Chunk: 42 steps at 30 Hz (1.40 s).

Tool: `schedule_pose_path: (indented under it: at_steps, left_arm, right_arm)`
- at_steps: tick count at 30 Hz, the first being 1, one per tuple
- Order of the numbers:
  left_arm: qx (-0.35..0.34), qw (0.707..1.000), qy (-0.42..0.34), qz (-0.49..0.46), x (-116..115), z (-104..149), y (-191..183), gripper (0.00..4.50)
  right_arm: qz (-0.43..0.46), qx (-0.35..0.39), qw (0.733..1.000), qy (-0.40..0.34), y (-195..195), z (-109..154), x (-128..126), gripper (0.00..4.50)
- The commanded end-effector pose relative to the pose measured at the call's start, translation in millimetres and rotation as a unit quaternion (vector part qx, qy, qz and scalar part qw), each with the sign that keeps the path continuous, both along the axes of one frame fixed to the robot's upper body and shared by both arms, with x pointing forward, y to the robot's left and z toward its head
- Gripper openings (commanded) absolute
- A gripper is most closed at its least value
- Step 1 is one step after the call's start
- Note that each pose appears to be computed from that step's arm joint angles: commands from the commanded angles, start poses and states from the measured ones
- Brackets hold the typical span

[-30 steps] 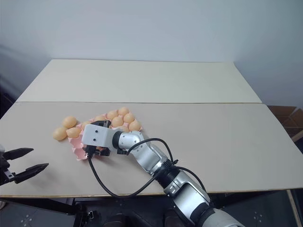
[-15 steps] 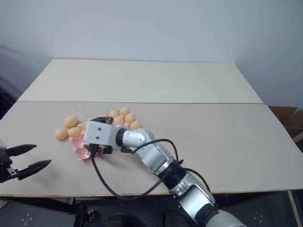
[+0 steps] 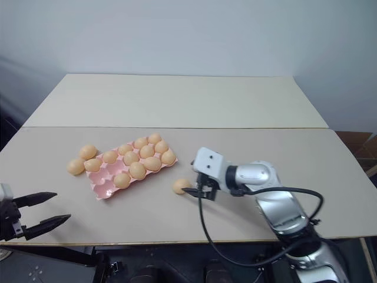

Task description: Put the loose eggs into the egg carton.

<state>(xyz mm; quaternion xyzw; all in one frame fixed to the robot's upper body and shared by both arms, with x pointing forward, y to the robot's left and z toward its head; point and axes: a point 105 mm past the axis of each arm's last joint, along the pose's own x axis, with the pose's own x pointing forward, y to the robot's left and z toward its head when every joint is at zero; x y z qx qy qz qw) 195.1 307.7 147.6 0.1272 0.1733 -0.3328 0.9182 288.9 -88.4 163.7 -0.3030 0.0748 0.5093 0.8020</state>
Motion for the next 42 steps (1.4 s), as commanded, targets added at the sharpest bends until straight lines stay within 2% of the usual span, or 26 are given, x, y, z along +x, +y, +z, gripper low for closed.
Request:
schedule_pose_path:
  at_steps: [1,9,20,25,31,35,39,40,42]
  left_arm:
    - [-0.003,1.000,-0.018,-0.022,-2,8,-9,4.50]
    - [-0.008,1.000,-0.012,-0.027,-1,4,-13,4.50]
    - [0.002,0.999,0.002,-0.032,-1,-1,-12,4.50]
    - [0.004,0.999,0.002,-0.033,-1,-1,-12,4.50]
    - [0.006,1.000,0.001,-0.030,-3,-1,-13,4.50]
    - [0.007,1.000,-0.001,-0.027,-4,0,-13,4.50]
    - [0.006,1.000,-0.001,-0.025,-4,-1,-13,4.50]
    - [0.007,1.000,-0.002,-0.023,-5,-1,-13,4.50]
    - [0.007,1.000,-0.003,-0.021,-4,-1,-13,4.50]
  right_arm:
    - [0.008,0.008,1.000,-0.023,-7,16,-10,4.48]
    - [-0.002,0.011,1.000,-0.013,-6,11,-11,4.48]
    - [0.014,0.014,0.999,-0.032,35,-9,14,4.48]
    - [0.030,0.018,0.999,-0.028,49,-14,18,4.48]
    - [0.044,0.002,0.999,-0.013,56,-34,19,4.48]
    - [0.038,-0.008,0.999,-0.005,55,-43,23,3.67]
    - [0.040,-0.011,0.999,-0.011,54,-44,23,2.25]
    - [0.038,-0.012,0.999,-0.016,54,-43,23,2.07]
    - [0.035,-0.009,0.999,-0.023,53,-39,23,2.00]
